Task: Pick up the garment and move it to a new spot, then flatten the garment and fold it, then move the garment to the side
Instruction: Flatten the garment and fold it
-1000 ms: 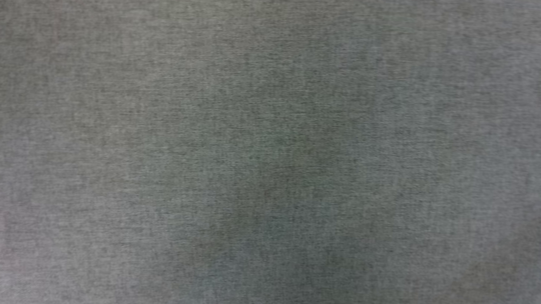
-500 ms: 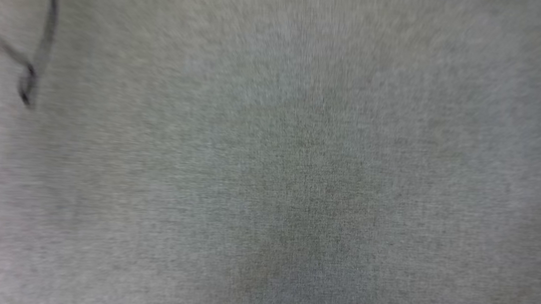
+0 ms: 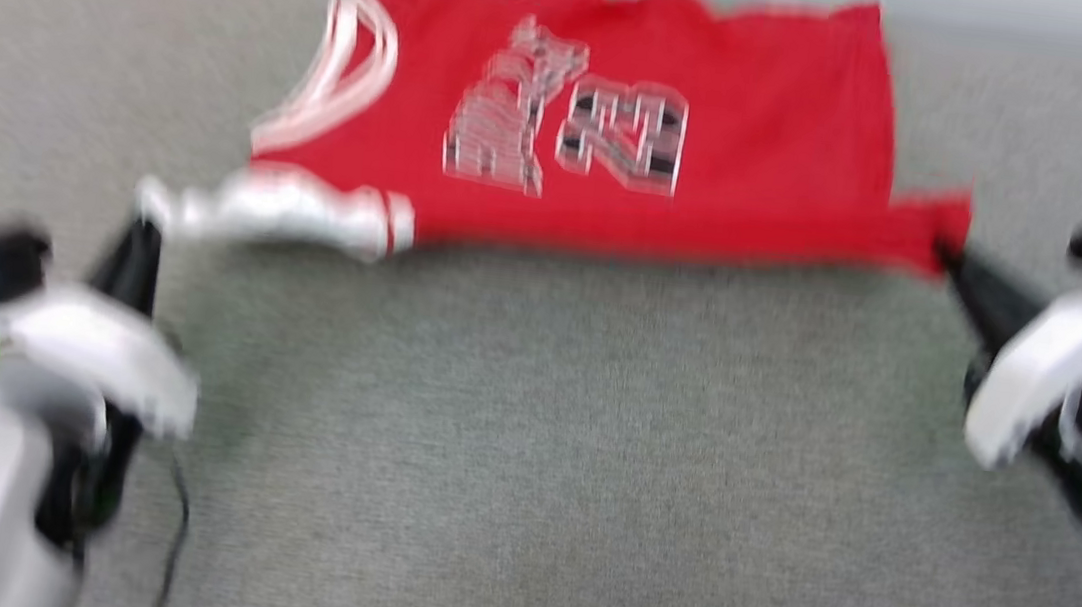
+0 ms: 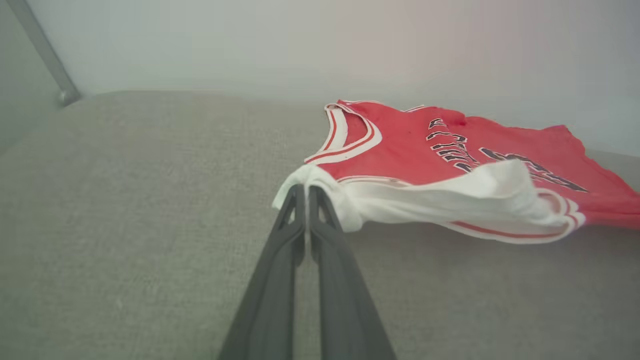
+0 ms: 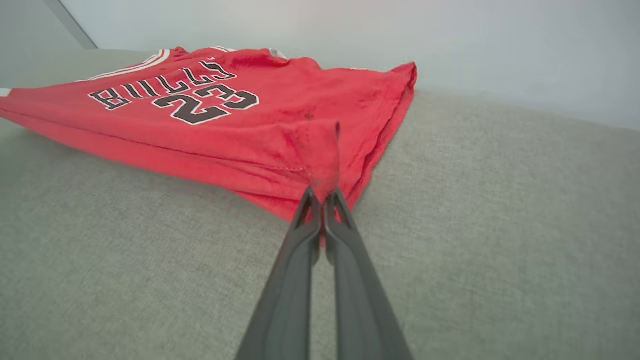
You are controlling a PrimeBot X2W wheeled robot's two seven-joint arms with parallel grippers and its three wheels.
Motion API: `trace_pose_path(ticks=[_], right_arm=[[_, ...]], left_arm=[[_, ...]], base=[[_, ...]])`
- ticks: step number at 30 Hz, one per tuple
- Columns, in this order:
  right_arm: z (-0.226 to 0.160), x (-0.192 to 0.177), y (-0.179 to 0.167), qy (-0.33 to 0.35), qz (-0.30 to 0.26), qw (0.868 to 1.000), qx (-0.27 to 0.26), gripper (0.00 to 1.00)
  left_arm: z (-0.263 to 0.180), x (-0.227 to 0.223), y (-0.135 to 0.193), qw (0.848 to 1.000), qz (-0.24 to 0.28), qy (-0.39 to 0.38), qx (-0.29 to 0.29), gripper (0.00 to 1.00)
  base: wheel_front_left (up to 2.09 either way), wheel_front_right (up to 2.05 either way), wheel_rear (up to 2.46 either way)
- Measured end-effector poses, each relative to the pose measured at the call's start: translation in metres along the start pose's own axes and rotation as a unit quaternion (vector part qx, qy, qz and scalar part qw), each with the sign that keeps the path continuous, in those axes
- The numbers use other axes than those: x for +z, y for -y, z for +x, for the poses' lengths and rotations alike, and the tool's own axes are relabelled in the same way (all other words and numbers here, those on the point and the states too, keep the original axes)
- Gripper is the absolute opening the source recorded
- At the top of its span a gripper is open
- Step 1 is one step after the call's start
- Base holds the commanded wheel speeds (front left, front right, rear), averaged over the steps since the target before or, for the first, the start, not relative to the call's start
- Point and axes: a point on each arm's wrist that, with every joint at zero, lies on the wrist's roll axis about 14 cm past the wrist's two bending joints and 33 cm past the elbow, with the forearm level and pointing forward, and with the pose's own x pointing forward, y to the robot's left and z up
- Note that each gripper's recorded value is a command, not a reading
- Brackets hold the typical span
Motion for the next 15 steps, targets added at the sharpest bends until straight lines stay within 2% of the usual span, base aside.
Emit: trace_pose_path(ticks=[9,15], right_arm=[[-0.073,-0.066,-0.029,-0.04,0.068,0.997,-0.001,0.0],[-0.113,-0.097,-0.041,-0.065,0.104,0.992,-0.013,0.0]], left_arm=[[-0.109,-0.041,-0.019,0.994,-0.066,-0.061,0.066,0.0],[-0.159,-0.056,-0.024,0.989,-0.078,-0.092,0.089,0.0]], base=[[0.0,0.0,0.0],[0.0,0.0,0.0]])
